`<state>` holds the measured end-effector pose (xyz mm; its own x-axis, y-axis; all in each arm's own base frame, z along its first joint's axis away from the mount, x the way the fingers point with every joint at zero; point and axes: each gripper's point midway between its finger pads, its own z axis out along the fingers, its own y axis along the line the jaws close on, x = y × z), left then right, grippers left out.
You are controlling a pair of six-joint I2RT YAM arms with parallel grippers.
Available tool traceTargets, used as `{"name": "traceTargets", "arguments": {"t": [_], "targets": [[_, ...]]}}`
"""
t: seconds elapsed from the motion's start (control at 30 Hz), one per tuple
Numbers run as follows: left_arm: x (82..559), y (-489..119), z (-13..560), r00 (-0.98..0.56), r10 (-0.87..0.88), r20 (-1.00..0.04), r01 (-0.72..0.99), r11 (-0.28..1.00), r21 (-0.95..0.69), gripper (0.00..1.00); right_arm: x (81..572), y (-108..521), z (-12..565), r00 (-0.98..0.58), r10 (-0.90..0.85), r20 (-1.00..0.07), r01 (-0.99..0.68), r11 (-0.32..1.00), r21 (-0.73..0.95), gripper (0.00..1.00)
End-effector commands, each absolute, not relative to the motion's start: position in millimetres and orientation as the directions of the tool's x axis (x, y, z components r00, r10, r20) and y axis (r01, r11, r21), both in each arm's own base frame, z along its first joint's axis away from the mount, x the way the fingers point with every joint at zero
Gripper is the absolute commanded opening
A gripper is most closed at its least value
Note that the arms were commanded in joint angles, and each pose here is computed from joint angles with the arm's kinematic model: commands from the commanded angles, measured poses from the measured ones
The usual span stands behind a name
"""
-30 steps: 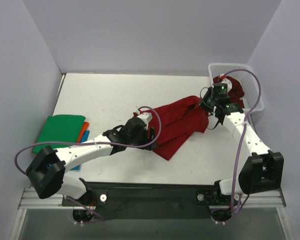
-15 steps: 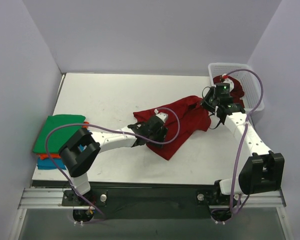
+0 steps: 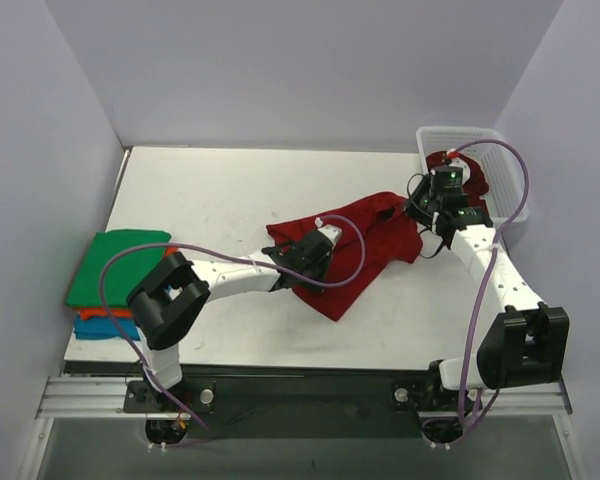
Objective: Fold and stack the t-shirts
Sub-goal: Flatten out the tshirt
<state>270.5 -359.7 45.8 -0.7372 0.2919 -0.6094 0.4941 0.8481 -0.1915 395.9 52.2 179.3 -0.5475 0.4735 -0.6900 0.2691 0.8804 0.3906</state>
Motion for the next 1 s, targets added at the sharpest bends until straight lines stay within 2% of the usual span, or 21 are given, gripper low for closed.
{"name": "traceTargets", "arguments": {"t": [0.0,0.13,0.2,0.23,0.33,0.4,0.43,0.57,0.6,0.63,0.7,0.8,0.97], "targets": [[281.0,-343.6,81.0,-0.728,0.209,-0.653,0.426,0.884,-0.192,0.00,390.4,47.5,190.4,-0.531,0.489,-0.693,0.280,0.872,0.401,0.00],[288.5,-275.5,124.3,-0.736,0.022,-0.677,0.245,0.940,-0.236,0.00,377.9,42.1,186.4,-0.528,0.512,-0.677,0.314,0.859,0.405,0.00],[300.2,-228.8,136.4,-0.744,-0.117,-0.658,0.095,0.956,-0.277,0.00,371.2,43.0,181.2,-0.533,0.541,-0.650,0.331,0.841,0.428,0.00],[302.8,-201.2,152.1,-0.721,-0.197,-0.664,0.037,0.947,-0.321,0.00,363.6,44.6,173.5,-0.547,0.548,-0.633,0.335,0.836,0.434,0.04],[296.9,-166.9,184.5,-0.649,-0.311,-0.695,-0.030,0.922,-0.385,0.00,345.6,46.8,152.8,-0.574,0.587,-0.572,0.364,0.808,0.464,0.09],[288.1,-159.1,186.7,-0.639,-0.346,-0.687,-0.044,0.908,-0.416,0.00,333.8,45.3,137.8,-0.587,0.597,-0.546,0.386,0.800,0.460,0.16],[282.7,-158.0,193.5,-0.626,-0.357,-0.693,-0.030,0.899,-0.436,0.00,322.3,44.2,125.4,-0.597,0.600,-0.532,0.401,0.798,0.450,0.27],[269.8,-159.5,179.8,-0.655,-0.368,-0.660,-0.028,0.884,-0.466,0.00,295.4,52.1,102.1,-0.640,0.575,-0.509,0.384,0.814,0.436,0.40],[267.0,-158.1,171.7,-0.665,-0.366,-0.651,-0.039,0.887,-0.460,0.00,289.0,52.9,100.4,-0.646,0.559,-0.519,0.377,0.826,0.419,0.45],[266.5,-156.7,169.5,-0.666,-0.369,-0.648,-0.046,0.888,-0.459,0.00,283.3,49.9,96.5,-0.650,0.546,-0.528,0.387,0.836,0.389,0.53],[263.9,-154.5,163.9,-0.669,-0.372,-0.643,-0.057,0.889,-0.455,0.00,270.1,46.3,86.1,-0.653,0.533,-0.539,0.405,0.846,0.346,0.61],[263.6,-151.4,164.0,-0.660,-0.390,-0.643,-0.069,0.883,-0.464,0.00,259.3,40.2,80.5,-0.646,0.509,-0.569,0.421,0.859,0.289,0.69],[263.8,-148.5,167.3,-0.653,-0.398,-0.644,-0.070,0.879,-0.472,0.00,252.7,33.3,89.0,-0.636,0.474,-0.609,0.433,0.873,0.227,0.70]]}}
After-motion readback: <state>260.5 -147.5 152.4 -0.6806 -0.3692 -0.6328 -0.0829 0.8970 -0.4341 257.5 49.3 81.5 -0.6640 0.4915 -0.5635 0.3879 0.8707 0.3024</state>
